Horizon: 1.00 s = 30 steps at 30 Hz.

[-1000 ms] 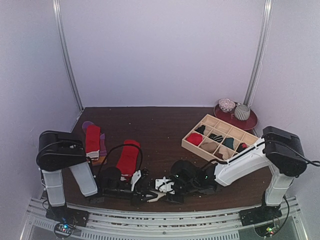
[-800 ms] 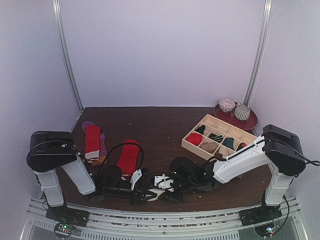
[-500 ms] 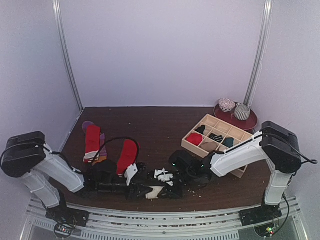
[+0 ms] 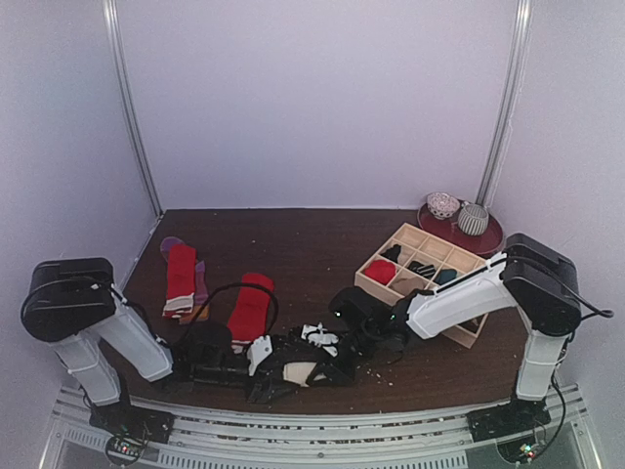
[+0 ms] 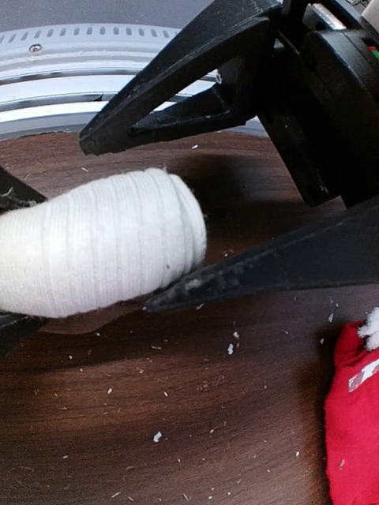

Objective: Roll the socks
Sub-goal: Roll the sock at the center of the board.

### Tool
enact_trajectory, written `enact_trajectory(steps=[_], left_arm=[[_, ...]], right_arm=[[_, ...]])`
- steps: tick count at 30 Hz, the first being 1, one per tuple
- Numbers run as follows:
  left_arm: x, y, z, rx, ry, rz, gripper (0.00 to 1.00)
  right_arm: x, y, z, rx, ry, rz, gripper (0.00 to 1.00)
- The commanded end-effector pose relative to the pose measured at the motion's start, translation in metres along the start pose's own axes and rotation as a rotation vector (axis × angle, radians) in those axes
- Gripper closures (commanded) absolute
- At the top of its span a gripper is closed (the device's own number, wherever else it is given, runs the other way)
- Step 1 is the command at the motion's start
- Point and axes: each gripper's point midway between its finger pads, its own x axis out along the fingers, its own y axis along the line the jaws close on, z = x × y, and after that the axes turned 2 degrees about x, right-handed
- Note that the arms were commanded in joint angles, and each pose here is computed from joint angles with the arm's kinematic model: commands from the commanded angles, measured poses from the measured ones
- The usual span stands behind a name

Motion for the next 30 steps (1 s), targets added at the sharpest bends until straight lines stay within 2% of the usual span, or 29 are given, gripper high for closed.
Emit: enact_trajectory(steps=[1, 6, 8, 9, 10, 12, 14, 20, 23, 25, 30], left_arm=[[0.008, -0.011, 0.018, 0.034, -0.071, -0.061, 0.47], [0.015, -0.014, 0.005, 0.007, -0.022, -0.091, 0.86], [0.016, -0.015, -0.004, -0.010, 0.003, -0.095, 0.93], [0.017, -0.014, -0.010, -0.023, 0.023, -0.092, 1.00], [0.017, -0.014, -0.017, -0.039, 0.041, -0.089, 1.00], [0.016, -0.014, -0.029, -0.072, 0.069, -0.083, 1.00], [0.015, -0.014, -0.042, -0.115, 0.098, -0.079, 1.00], [0.006, -0.017, -0.064, -0.178, 0.147, -0.070, 1.00], [0.004, -0.017, -0.065, -0.180, 0.155, -0.069, 1.00], [0.004, -0.016, -0.065, -0.177, 0.158, -0.067, 1.00], [0.008, -0.017, -0.066, -0.175, 0.162, -0.073, 1.00]], right_arm=[[0.010, -0.005, -0.108, 0.190, 0.340, -0.024, 0.70], [0.012, -0.007, -0.104, 0.195, 0.333, -0.030, 0.69], [0.012, -0.010, -0.101, 0.194, 0.327, -0.040, 0.68], [0.012, -0.012, -0.098, 0.189, 0.323, -0.051, 0.67], [0.011, -0.015, -0.095, 0.182, 0.316, -0.069, 0.64], [0.009, -0.019, -0.085, 0.162, 0.286, -0.100, 0.47], [0.004, -0.021, -0.068, 0.128, 0.237, -0.115, 0.39], [-0.034, -0.029, 0.000, -0.005, 0.047, -0.250, 0.28], [-0.050, -0.027, 0.018, -0.050, -0.044, -0.268, 0.19], [-0.052, -0.023, 0.020, -0.060, -0.060, -0.227, 0.17], [-0.044, 0.009, 0.025, -0.077, -0.076, 0.004, 0.16]])
